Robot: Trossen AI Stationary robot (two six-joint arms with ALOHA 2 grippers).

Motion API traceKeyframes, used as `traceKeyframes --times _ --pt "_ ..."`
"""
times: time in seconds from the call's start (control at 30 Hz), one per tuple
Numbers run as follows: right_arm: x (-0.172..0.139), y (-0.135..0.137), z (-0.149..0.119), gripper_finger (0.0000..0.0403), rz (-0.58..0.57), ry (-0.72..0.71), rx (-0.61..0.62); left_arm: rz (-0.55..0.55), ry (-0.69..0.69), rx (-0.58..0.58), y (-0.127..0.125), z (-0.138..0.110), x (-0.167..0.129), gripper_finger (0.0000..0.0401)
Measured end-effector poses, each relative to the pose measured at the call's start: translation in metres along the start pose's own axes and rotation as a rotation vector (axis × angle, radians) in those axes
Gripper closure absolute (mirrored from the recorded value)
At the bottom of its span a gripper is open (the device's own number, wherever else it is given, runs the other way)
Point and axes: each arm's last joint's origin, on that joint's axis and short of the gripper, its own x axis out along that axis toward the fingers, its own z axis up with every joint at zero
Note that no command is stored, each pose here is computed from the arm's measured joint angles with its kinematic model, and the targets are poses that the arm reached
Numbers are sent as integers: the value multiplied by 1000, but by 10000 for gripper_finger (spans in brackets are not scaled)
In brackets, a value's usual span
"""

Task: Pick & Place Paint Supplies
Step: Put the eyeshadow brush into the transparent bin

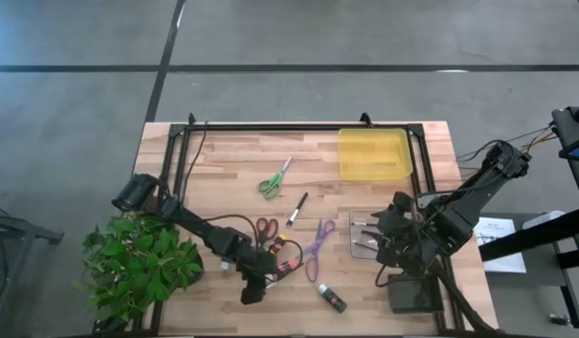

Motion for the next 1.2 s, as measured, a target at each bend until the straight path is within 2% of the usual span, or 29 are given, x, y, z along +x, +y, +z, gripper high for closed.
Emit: traceKeyframes --times 0.33,0.9,1.2 --pt "0 0 0 169 0 0 2 10 0 -47 0 -1 1 261" --pt "0 0 0 169 0 -1 3 9 12 -56 -5 -6 3 261" --pt "0 0 0 169 -1 -1 4 11 21 -116 -3 -7 9 261"
